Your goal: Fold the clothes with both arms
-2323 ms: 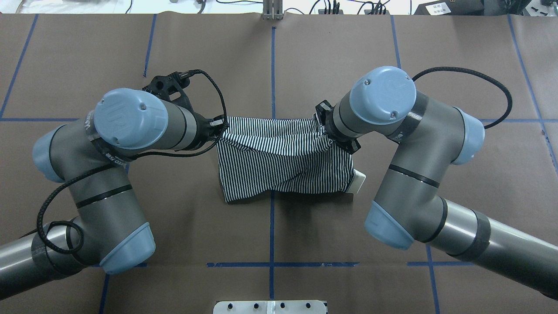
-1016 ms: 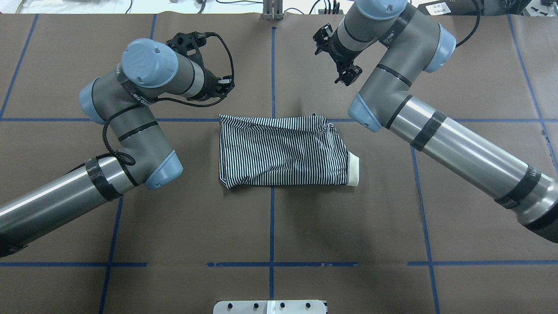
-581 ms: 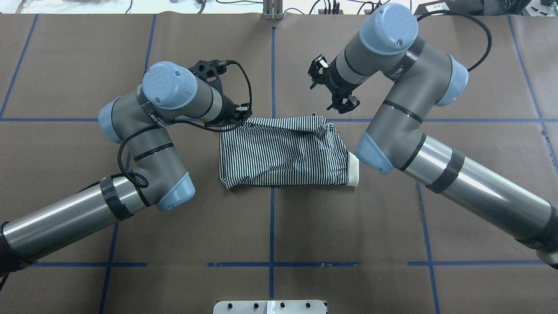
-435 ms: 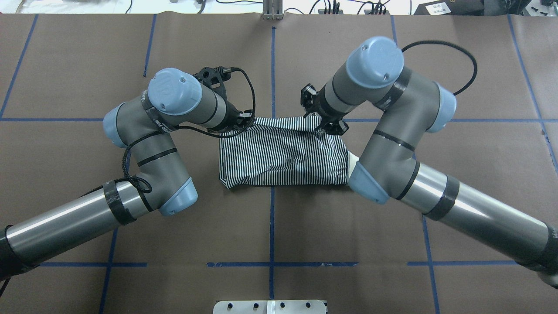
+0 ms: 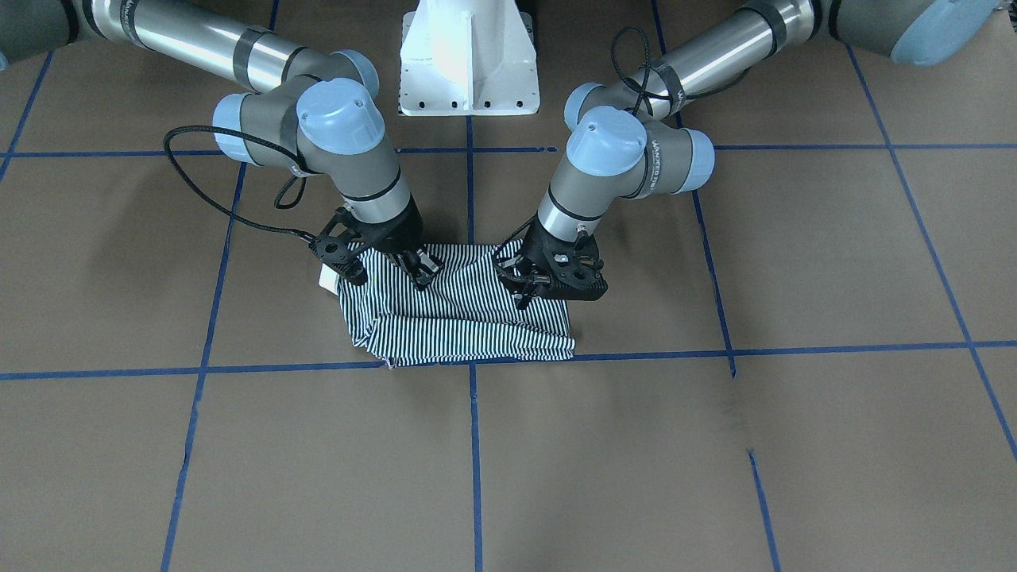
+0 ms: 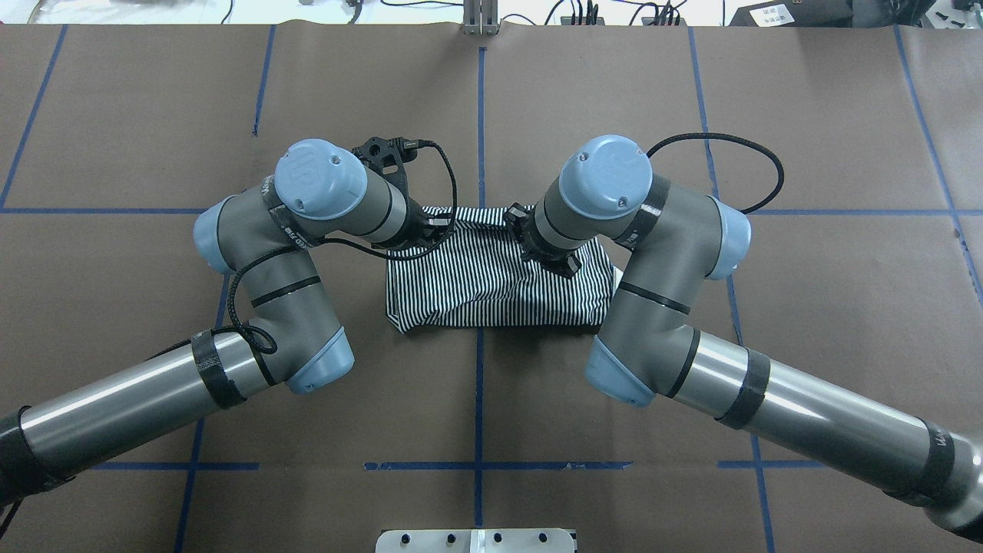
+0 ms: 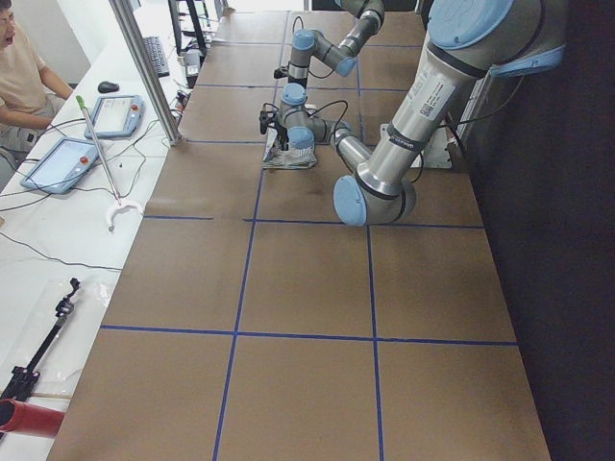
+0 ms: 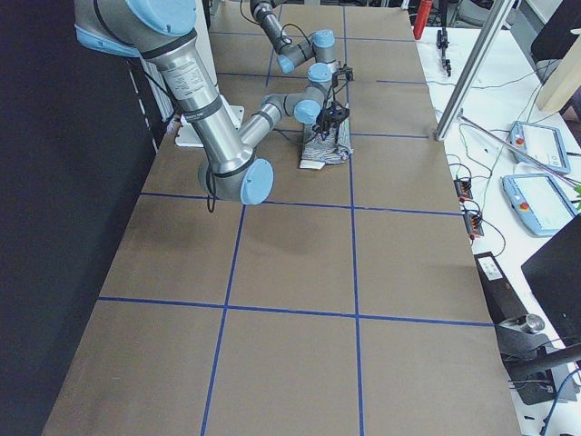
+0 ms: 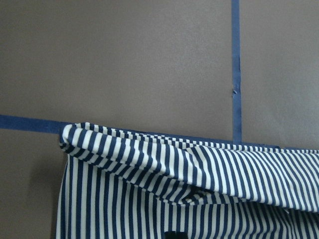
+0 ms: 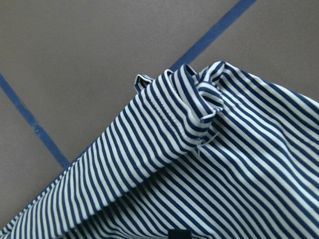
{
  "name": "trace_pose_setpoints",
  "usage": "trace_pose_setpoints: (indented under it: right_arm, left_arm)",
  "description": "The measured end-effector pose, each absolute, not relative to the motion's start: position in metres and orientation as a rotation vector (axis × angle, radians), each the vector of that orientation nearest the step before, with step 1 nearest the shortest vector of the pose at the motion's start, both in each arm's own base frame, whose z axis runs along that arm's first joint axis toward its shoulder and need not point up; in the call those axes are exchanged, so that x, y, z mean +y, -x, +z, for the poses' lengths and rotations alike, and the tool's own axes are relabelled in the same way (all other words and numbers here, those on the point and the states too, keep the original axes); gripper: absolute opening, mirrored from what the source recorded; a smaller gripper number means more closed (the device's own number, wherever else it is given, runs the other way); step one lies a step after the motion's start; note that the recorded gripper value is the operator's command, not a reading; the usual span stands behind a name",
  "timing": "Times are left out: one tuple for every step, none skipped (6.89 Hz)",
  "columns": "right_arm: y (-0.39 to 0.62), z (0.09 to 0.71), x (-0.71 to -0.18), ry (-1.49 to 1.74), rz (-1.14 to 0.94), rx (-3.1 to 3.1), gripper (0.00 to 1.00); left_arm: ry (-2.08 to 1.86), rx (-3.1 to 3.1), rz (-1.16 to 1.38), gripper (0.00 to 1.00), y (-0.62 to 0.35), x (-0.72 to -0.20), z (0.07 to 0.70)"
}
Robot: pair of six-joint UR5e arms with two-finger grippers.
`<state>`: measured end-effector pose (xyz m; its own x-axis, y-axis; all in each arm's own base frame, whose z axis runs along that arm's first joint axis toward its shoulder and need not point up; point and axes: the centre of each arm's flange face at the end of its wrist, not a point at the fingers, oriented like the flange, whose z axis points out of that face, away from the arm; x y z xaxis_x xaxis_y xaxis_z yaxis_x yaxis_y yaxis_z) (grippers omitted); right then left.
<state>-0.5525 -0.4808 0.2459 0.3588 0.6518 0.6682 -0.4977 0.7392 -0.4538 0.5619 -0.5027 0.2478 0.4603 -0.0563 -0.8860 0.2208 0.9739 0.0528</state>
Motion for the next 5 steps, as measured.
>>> trace_pose_setpoints:
  right_arm:
    - [0.564,0.251,-0.487,0.176,0.742,-0.925,0.0]
    - [0.571,0.256,-0.493,0.165,0.739,-0.907,0.0]
    - [0.575,0.258,-0.5,0.15,0.733,-0.897,0.0]
    - [0.576,0.258,-0.513,0.137,0.735,-0.886,0.0]
    - [0.576,0.256,-0.537,0.122,0.747,-0.873,0.0]
  left_arm:
    - [-0.175,1.071,-0.156,0.0,-0.566,-0.504,0.251]
    - [-0.183,1.061,-0.145,0.0,-0.57,-0.508,0.254]
    - [-0.189,1.056,-0.142,0.0,-0.571,-0.512,0.255]
    - [-0.193,1.055,-0.146,0.0,-0.571,-0.518,0.253]
    - [-0.203,1.049,-0.15,0.0,-0.572,-0.53,0.253]
